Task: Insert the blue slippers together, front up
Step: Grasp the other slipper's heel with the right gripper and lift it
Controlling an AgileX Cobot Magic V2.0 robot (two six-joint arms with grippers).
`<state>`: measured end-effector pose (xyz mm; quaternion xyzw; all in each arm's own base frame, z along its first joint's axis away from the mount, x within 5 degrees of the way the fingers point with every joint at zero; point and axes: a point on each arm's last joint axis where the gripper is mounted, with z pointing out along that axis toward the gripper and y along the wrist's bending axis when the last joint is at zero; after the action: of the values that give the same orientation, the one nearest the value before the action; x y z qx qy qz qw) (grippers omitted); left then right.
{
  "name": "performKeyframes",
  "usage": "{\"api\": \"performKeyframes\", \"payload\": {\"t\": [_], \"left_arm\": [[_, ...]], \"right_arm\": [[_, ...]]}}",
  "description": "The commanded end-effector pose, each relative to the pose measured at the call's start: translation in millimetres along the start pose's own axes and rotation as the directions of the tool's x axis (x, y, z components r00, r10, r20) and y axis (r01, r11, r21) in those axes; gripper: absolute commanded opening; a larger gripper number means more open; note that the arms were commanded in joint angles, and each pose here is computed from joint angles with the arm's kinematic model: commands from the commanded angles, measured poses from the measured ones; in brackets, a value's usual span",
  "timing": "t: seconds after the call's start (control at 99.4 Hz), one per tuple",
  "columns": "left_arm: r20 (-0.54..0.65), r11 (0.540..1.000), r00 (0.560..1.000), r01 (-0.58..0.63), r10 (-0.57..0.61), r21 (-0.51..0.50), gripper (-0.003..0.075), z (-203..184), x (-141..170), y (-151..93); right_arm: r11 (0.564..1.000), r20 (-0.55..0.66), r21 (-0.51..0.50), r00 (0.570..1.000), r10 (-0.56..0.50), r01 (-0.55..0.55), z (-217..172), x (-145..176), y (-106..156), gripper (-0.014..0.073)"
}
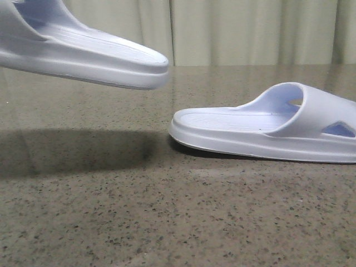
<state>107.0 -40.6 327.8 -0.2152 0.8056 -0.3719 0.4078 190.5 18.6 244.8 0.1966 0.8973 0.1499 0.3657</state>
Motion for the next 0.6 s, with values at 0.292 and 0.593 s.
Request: {"api": "performKeyframes", "payload": {"t": [0.292,0.593], "left_arm": [[0.067,0.997,0.997,0.022,-0.027,0.071,0.0016,-5.0,-9.7,-13.1],[0.071,0.997,0.997,0.028,-0.034,0.078,0.0016,-5.1,-10.2,-13.7]], "right_arm": [[0.998,0.045,-0.029,0.997,0.057,-0.056,5.6,-11.5,5.3,0.037],[0.995,-0.059,-0.011,0.994,0.095,-0.096,16.8,-2.3,6.4,0.037]]}}
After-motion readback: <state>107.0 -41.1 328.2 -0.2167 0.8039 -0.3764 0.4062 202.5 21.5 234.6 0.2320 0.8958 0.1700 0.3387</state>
